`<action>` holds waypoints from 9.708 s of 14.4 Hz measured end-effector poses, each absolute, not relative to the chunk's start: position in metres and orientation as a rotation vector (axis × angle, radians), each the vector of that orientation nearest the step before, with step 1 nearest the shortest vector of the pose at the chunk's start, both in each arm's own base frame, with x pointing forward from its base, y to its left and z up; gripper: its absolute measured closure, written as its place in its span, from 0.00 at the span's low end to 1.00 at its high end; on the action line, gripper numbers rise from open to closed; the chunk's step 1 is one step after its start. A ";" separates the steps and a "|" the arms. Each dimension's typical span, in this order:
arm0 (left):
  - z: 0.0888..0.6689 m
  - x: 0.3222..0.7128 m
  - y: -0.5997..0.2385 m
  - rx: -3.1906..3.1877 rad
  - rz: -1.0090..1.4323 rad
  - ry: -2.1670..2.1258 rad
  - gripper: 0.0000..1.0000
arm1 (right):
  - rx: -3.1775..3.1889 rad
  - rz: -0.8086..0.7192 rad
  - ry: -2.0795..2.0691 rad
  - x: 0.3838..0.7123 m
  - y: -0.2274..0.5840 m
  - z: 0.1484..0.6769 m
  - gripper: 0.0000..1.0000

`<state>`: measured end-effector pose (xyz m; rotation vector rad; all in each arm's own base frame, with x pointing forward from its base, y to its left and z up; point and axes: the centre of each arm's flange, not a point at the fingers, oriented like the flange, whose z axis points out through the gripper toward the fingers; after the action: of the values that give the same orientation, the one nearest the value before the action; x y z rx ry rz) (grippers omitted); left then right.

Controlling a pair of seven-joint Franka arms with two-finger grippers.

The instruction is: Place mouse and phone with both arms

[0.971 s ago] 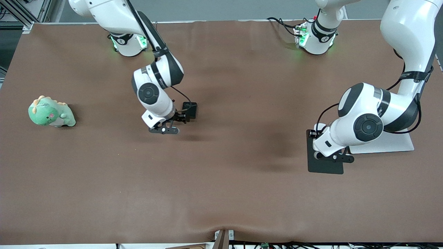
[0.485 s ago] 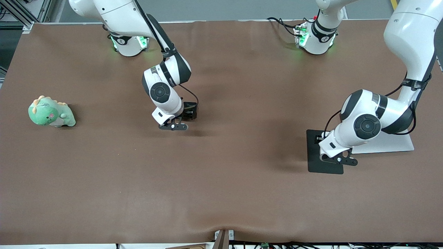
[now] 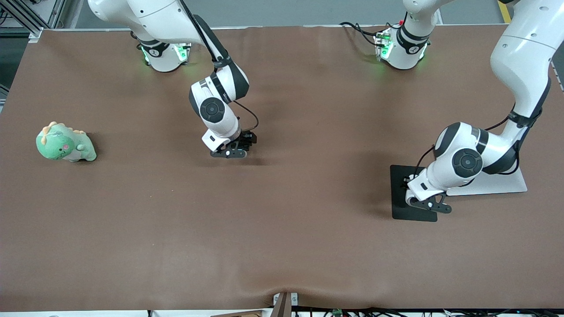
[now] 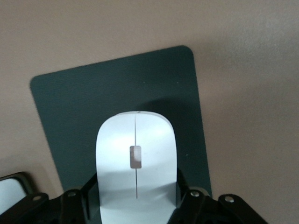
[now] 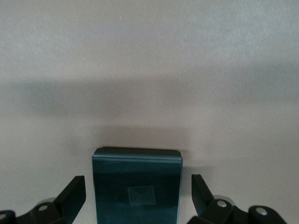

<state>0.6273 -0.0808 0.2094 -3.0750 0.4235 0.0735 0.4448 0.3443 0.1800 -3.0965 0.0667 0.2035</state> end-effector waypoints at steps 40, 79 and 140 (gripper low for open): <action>0.320 0.652 -0.081 -3.012 -0.128 0.360 0.00 | -3.037 0.284 0.426 0.506 0.183 0.262 0.21; 0.650 0.533 -0.054 -3.137 0.001 0.176 0.00 | -3.135 0.045 0.086 0.456 -0.067 0.183 0.00; 0.637 0.541 -0.042 -3.108 0.027 0.266 0.00 | -3.065 0.126 -0.097 0.504 -0.016 0.670 0.00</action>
<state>0.5413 -0.0423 0.6369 -3.1084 0.2655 0.0275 0.5035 -0.0165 0.6705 -3.0653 -0.0974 0.1263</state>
